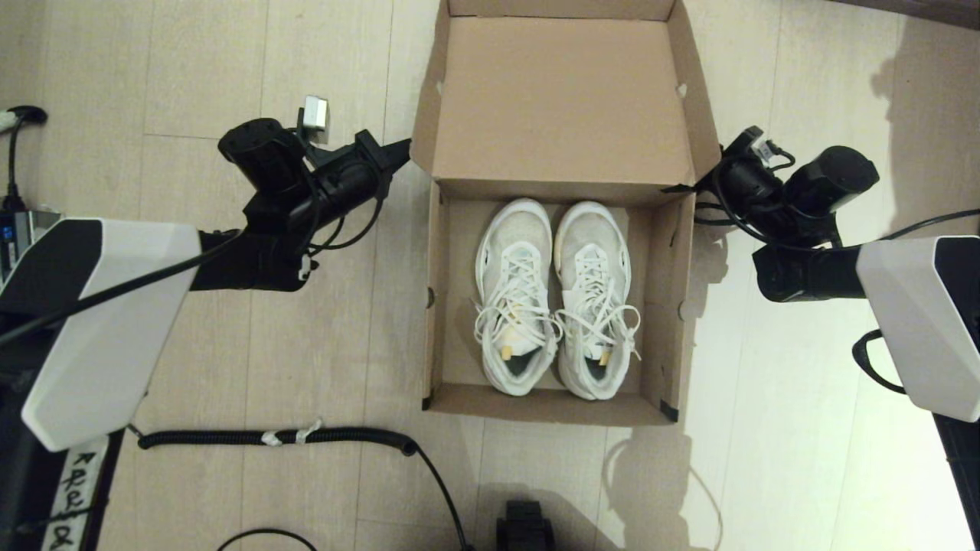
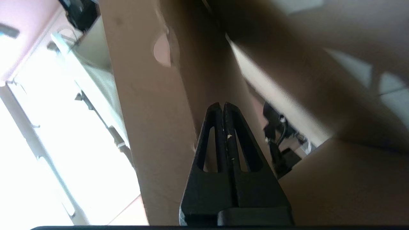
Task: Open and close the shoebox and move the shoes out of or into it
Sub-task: Close the shoe box
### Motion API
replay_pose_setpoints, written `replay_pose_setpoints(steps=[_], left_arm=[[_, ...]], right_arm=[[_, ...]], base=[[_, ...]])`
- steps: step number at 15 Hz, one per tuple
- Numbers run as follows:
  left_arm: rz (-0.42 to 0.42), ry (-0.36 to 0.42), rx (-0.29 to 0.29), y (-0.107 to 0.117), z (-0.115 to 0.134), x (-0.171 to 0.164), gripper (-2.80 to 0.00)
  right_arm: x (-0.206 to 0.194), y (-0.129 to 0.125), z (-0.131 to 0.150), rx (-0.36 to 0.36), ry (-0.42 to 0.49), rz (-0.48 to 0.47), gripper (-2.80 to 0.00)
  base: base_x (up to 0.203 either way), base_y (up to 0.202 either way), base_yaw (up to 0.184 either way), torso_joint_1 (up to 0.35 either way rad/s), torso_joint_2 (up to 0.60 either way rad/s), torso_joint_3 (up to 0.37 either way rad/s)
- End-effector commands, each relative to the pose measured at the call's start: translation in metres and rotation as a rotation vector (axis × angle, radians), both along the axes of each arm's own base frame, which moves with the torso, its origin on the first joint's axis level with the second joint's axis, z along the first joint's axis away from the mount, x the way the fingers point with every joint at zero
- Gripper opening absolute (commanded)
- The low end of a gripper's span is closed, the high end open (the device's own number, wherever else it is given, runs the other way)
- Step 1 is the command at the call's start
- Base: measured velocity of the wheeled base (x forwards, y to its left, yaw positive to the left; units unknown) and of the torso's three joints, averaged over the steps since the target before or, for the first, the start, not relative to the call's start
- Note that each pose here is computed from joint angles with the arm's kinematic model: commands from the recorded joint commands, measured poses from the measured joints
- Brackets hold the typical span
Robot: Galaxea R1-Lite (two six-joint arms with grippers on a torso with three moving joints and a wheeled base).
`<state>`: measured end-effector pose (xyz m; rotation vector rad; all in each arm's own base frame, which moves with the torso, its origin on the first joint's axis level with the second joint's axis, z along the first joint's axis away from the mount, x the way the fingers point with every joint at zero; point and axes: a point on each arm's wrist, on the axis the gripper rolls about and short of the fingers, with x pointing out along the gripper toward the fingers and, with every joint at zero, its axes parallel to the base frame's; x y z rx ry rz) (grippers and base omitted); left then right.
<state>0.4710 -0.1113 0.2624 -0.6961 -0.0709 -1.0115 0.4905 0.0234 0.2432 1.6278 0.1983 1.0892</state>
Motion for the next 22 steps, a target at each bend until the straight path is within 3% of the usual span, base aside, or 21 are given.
replay_pose_setpoints(steps=[1, 6, 12, 22], left_arm=[[-0.007, 0.003, -0.002, -0.001, -0.001, 0.001, -2.80], [-0.013, 0.006, -0.001, -0.004, -0.004, 0.001, -2.80], [-0.018, 0.006, -0.001, -0.006, -0.004, 0.001, -2.80], [0.011, -0.050, -0.016, 0.007, 0.008, -0.003, -2.80]], right_arm=[[-0.001, 0.005, 0.002, 0.002, -0.006, 0.019, -2.80], [-0.007, 0.005, 0.013, 0.007, -0.022, 0.025, -2.80], [-0.025, 0.003, 0.039, 0.075, -0.053, 0.105, -2.80], [-0.041, 0.004, 0.059, 0.038, -0.075, 0.202, -2.80]], base=[[0.000, 0.000, 0.000, 0.000, 0.00, 0.000], [0.000, 0.000, 0.000, 0.000, 0.00, 0.000], [0.000, 0.000, 0.000, 0.000, 0.00, 0.000], [0.000, 0.000, 0.000, 0.000, 0.00, 0.000]])
